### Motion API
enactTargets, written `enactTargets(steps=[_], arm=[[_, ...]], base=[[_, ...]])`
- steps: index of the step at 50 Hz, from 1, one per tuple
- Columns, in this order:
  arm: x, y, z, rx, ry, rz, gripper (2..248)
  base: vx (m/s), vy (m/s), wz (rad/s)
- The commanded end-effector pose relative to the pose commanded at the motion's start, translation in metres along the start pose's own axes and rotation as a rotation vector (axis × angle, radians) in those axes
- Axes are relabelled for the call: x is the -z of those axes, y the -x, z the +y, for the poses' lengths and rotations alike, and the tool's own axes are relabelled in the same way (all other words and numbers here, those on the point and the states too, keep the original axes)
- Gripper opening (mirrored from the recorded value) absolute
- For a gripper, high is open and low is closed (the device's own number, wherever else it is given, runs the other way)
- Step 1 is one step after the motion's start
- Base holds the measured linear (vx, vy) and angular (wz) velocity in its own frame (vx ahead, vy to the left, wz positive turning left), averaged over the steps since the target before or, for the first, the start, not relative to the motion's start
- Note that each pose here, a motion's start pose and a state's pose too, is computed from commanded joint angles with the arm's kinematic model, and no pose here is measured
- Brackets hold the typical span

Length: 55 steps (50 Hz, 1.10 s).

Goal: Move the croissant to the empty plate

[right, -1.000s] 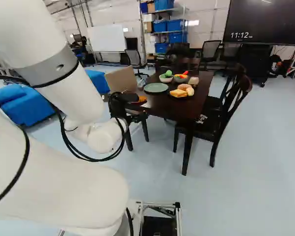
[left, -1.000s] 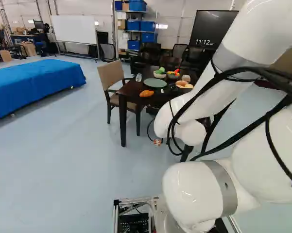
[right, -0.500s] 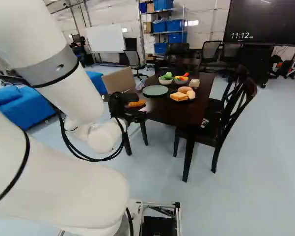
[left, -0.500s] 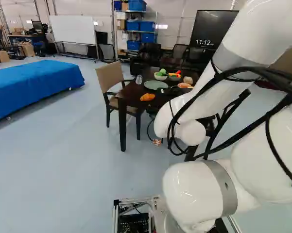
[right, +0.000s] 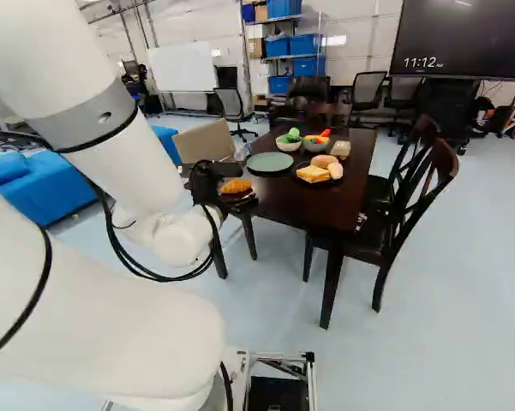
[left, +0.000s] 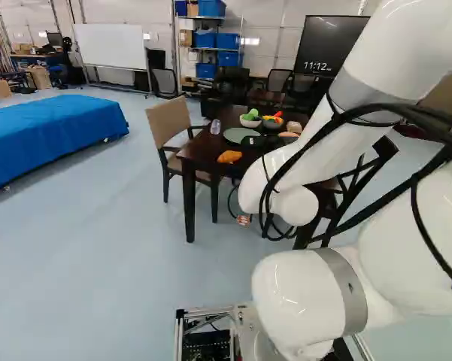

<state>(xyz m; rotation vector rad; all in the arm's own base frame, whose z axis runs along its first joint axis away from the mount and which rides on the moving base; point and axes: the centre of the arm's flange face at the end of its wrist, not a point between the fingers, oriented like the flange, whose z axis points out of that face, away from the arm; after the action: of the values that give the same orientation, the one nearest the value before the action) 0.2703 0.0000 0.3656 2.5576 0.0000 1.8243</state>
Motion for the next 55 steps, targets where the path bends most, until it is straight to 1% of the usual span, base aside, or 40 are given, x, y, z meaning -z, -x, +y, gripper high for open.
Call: enactTargets(steps=[34, 55], arm=[[0.0, 0.0, 0.0, 0.0, 0.0, 0.0, 247], [0.0, 0.0, 0.0, 0.0, 0.0, 0.0, 247]], base=[[0.102, 0.018, -0.013], [0.002, 0.0, 0.0]])
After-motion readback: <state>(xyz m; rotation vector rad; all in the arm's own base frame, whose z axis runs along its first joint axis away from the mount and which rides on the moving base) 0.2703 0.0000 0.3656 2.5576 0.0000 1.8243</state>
